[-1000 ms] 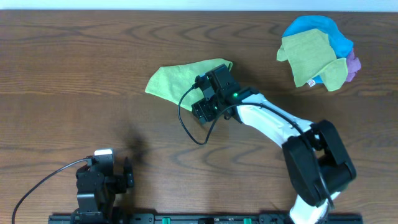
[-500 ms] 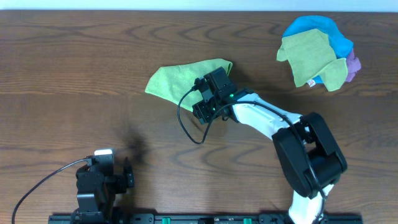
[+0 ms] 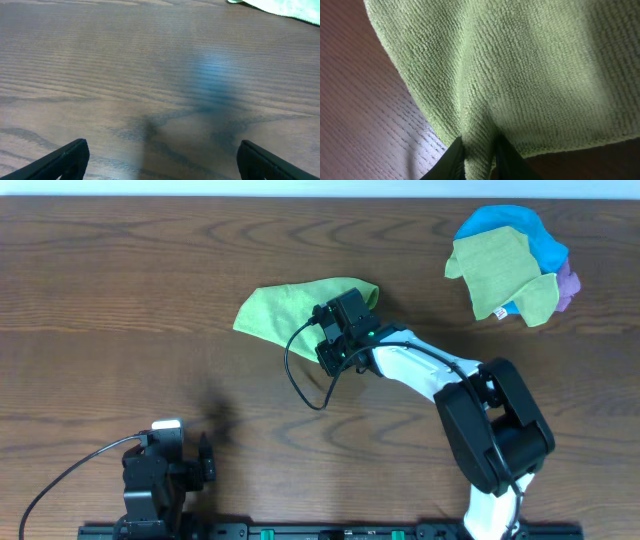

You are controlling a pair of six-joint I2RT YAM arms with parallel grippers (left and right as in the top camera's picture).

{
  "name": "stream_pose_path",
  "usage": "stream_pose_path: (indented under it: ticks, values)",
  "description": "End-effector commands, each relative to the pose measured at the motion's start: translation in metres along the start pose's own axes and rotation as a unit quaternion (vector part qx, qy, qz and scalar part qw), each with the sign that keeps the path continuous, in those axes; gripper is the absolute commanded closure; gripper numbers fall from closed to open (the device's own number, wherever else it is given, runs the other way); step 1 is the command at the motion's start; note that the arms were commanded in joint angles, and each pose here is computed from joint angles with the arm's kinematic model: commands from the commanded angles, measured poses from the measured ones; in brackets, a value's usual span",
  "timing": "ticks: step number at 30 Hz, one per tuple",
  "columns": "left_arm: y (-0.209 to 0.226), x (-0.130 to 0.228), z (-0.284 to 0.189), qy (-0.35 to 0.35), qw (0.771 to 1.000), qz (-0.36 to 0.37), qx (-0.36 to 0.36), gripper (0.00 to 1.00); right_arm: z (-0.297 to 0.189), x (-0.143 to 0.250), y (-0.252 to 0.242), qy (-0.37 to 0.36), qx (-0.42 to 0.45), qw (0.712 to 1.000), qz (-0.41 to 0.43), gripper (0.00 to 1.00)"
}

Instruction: Fold the cloth

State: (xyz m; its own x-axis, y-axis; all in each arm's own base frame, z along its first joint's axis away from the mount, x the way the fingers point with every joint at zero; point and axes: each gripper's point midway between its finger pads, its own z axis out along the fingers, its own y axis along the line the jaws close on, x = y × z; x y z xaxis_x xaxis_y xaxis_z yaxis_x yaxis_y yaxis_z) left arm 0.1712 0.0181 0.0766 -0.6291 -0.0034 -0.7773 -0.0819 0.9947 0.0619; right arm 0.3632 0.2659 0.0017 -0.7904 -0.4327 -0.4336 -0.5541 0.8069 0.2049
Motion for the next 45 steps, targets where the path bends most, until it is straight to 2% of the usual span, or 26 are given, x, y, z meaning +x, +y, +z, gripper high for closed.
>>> stream_pose_path:
  ticks: [1,3,10,16,20,25,33,39,45]
  values:
    - [0.004,0.019,0.002,0.035,0.999,0.001,-0.011,0.05,0.008,0.01,-0.001,0.017,-0.002,1.0,0.004,0.81]
    - [0.004,0.019,0.002,0.035,0.999,0.001,-0.011,0.05,0.008,0.013,-0.001,0.023,-0.002,1.0,0.006,0.99]
    - [0.004,0.019,0.002,0.035,0.999,0.001,-0.011,0.05,-0.018,0.001,0.006,0.023,-0.003,1.0,0.005,0.99]
    - [0.004,0.019,0.002,0.035,0.999,0.001,-0.011,0.05,-0.078,-0.031,0.021,-0.035,-0.007,0.999,-0.008,0.99]
    - [0.004,0.019,0.002,0.035,0.999,0.002,-0.011,0.05,-0.119,-0.038,0.031,-0.062,-0.009,0.998,-0.014,0.99]
    - [0.003,0.019,0.002,0.034,0.999,0.001,-0.009,0.05,-0.154,-0.026,0.045,-0.058,-0.016,0.998,-0.021,0.99]
    - [0.001,0.005,0.002,0.007,1.0,-0.016,-0.002,0.05,-0.194,0.009,0.103,-0.032,-0.067,0.995,-0.069,0.99]
    - [-0.016,0.003,0.002,0.004,0.998,-0.042,0.046,0.05,-0.21,0.037,0.131,-0.002,-0.085,0.993,-0.082,0.99]
    - [-0.021,0.0,0.001,0.0,0.995,-0.078,0.062,0.05,-0.198,0.016,0.113,-0.035,-0.032,0.996,-0.081,0.99]
